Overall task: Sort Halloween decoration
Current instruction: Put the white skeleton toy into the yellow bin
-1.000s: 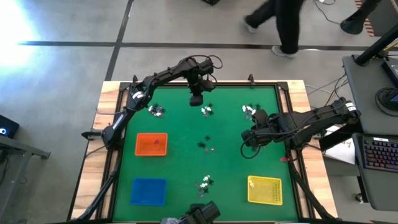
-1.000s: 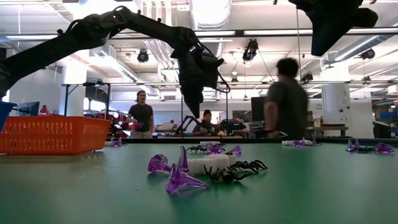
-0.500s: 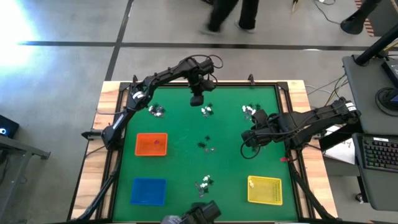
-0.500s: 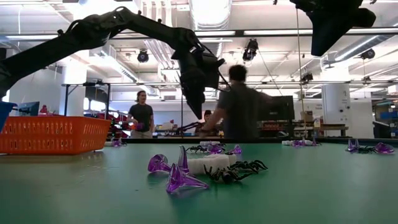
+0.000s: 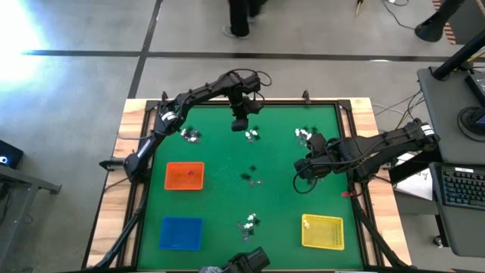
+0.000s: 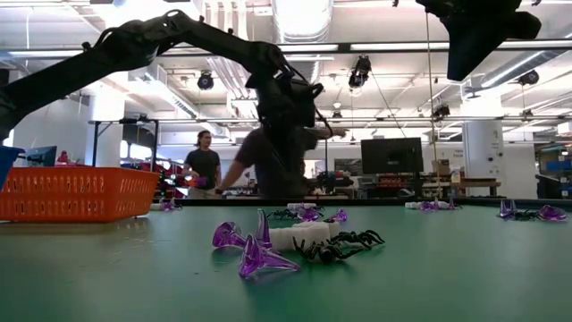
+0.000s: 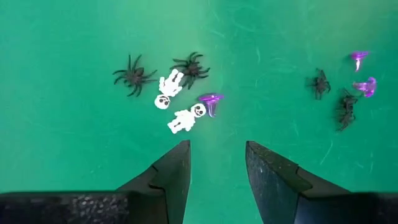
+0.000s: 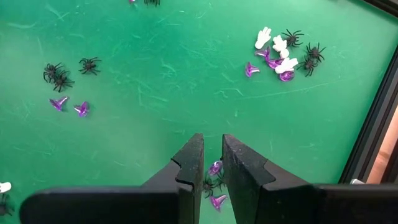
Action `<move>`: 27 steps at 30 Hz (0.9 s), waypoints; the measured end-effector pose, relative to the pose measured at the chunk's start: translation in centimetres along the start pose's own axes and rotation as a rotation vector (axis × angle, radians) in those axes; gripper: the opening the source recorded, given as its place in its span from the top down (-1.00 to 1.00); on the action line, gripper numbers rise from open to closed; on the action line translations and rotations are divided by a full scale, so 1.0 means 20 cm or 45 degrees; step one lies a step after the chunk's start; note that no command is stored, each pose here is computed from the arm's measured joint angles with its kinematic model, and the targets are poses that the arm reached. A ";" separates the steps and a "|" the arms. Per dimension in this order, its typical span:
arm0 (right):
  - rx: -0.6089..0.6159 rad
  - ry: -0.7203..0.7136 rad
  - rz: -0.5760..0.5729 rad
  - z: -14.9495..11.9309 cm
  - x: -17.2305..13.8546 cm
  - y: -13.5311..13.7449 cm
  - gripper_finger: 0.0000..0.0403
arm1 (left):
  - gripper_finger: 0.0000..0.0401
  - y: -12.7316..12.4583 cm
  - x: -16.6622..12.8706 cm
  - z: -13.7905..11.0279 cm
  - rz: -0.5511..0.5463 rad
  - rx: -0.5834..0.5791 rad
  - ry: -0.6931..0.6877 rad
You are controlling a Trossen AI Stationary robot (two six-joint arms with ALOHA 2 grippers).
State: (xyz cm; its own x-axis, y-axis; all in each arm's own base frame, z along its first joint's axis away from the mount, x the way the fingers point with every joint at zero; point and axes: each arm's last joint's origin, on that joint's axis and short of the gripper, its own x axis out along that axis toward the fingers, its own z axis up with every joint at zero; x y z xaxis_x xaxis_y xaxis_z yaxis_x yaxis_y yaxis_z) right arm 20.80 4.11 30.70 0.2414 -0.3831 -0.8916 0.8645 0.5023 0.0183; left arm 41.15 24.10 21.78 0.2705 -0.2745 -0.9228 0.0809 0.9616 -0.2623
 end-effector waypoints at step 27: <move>0.097 0.070 0.022 -0.01 0.00 0.00 0.74 | 0.32 -0.01 0.17 0.01 0.057 0.337 0.042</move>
State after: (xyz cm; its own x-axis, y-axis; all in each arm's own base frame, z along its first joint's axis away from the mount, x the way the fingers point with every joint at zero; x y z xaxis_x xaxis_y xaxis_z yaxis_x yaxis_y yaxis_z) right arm 20.78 4.27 30.65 0.2336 -0.3305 -0.9144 0.8919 0.4473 0.0662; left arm 42.18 23.05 18.78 0.2485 -0.2269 -0.9417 0.3190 0.9371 -0.1416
